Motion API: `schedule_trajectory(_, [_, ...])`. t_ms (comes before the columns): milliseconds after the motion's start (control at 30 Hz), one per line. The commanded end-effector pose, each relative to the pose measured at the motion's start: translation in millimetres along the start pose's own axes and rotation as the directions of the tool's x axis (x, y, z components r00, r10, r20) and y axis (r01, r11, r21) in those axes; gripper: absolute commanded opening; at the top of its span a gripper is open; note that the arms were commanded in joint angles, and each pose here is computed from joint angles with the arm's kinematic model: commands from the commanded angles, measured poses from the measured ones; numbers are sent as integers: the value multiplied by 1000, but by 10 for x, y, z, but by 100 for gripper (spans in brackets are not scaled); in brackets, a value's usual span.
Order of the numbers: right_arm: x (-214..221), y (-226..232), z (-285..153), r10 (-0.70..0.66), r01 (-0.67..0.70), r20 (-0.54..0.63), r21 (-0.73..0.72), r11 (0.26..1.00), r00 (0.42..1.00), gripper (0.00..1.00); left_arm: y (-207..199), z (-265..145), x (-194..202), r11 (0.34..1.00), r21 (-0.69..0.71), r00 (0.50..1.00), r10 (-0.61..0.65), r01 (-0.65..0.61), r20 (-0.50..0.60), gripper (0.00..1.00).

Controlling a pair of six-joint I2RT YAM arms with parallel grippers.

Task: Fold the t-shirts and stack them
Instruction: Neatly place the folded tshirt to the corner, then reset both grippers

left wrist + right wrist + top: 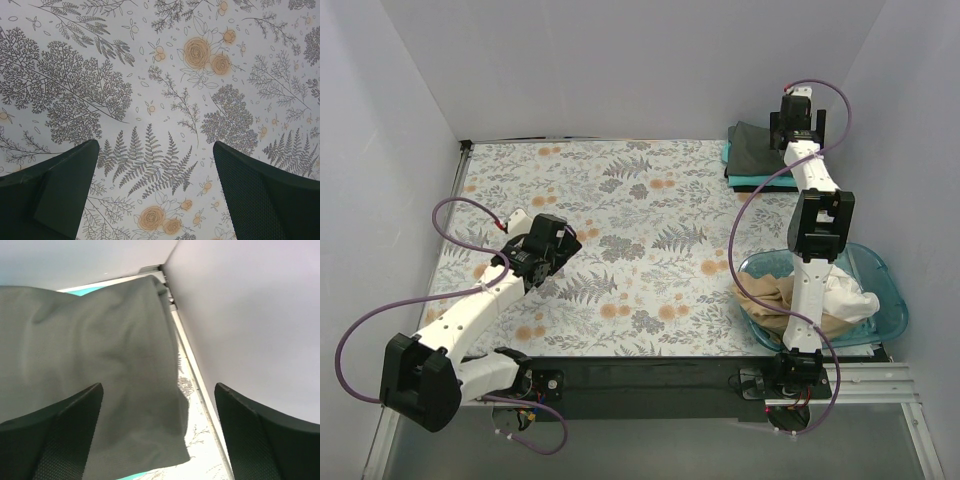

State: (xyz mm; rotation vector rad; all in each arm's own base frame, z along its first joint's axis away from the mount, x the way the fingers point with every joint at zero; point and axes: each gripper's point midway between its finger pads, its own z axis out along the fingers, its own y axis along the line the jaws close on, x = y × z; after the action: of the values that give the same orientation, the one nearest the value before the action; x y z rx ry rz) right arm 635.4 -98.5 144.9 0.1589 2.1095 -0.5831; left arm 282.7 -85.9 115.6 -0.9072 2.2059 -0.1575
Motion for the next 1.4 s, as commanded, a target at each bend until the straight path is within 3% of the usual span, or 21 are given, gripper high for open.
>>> schedule_trajectory(0, [-443,-381,-173,65,-76,105,101,992,992,98,-120,-108,-155,999,41,999,-19,18,40,98])
schedule_trajectory(100, [-641,-501,-360,90,-105,146,99,990,985,98,-133,-150,-178,998,58,999,-27,24,46,98])
schedule_trajectory(333, [-1006,-568,-1084,199,-184,227,-86,979,953,98,-209,-300,-267,992,120,997,-43,35,62,98])
schedule_trajectory(567, [-841,-234,-1900,317,-218,175,-427,877,932,98,-271,-500,-339,977,207,995,-72,56,71,98])
schedule_trajectory(733, [-401,-65,-2425,378,-266,83,-573,775,922,98,-278,-616,-343,964,258,994,-89,70,63,98])
schedule_trajectory(967, [445,10,-2896,420,-329,-6,-630,703,907,98,-197,-723,-353,954,282,989,-128,104,67,98])
schedule_trajectory(1067, [706,-16,-3267,448,-316,18,-683,658,894,98,-161,-723,-347,951,285,987,-144,118,72,98])
schedule_trajectory(1167, [1081,12,-3359,446,-328,-5,-685,651,895,98,-134,-736,-361,953,274,985,-152,126,76,98])
schedule_trajectory(1367, [1359,-61,-3624,465,-282,73,-708,647,882,98,-138,-794,-395,945,291,981,-178,148,81,98])
